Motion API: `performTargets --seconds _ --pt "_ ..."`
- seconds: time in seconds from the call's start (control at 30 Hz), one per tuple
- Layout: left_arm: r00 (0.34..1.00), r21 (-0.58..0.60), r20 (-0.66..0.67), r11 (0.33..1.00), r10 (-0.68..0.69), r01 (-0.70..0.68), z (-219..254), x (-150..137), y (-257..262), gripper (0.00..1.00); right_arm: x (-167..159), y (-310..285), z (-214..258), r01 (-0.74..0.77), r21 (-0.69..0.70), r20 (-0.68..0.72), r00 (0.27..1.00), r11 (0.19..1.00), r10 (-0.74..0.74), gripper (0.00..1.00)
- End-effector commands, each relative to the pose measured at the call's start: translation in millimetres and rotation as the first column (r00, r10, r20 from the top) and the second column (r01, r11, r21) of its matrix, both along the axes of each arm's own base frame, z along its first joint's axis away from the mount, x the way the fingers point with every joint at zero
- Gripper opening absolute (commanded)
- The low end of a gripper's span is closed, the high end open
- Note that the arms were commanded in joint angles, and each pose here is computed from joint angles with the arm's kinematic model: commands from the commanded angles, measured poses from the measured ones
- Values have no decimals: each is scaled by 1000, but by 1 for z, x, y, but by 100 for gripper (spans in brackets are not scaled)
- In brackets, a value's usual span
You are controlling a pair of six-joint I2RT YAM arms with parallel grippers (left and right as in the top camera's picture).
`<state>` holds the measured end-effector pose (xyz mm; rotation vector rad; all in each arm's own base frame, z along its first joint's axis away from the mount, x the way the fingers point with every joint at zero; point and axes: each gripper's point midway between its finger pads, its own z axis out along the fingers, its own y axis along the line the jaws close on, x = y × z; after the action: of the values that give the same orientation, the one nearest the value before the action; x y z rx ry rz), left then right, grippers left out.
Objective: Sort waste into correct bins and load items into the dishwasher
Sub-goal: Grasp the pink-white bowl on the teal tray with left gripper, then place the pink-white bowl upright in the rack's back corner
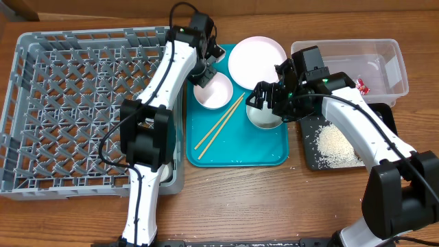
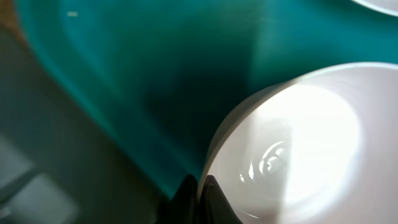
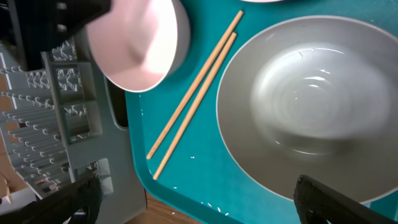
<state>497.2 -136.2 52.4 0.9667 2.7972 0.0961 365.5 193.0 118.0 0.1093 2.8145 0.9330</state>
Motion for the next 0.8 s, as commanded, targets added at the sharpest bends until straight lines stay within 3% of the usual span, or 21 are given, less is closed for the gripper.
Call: performTargets --seconds 0.0,0.07,0.1,0.23,0.33,0.43,0.57,0.77 --pt "973 110 207 985 106 -130 82 22 36 4 3 2 1 -7 -2 19 1000 1000 7 100" --pt "930 140 312 958 196 -249 115 29 57 4 4 1 1 -6 -4 21 1000 1000 6 100" --pt "850 171 437 901 294 -400 148 33 84 4 6 -1 0 3 -21 27 1000 1000 -2 100" --pt "576 125 668 692 471 -711 198 29 136 4 10 -9 -4 26 -68 42 999 997 -23 100" --pt "355 33 773 525 526 -851 213 20 160 4 11 -12 -6 35 -86 47 998 996 -31 100" --pt "222 -36 814 427 537 -903 207 18 170 4 11 -12 -6 35 -86 47 998 996 -31 100" --pt "142 -31 874 346 464 -938 194 17 180 4 13 -15 -7 45 -106 52 998 993 -39 100" --pt "176 53 905 309 387 -950 152 26 181 4 14 -17 -8 50 -117 56 997 992 -44 100"
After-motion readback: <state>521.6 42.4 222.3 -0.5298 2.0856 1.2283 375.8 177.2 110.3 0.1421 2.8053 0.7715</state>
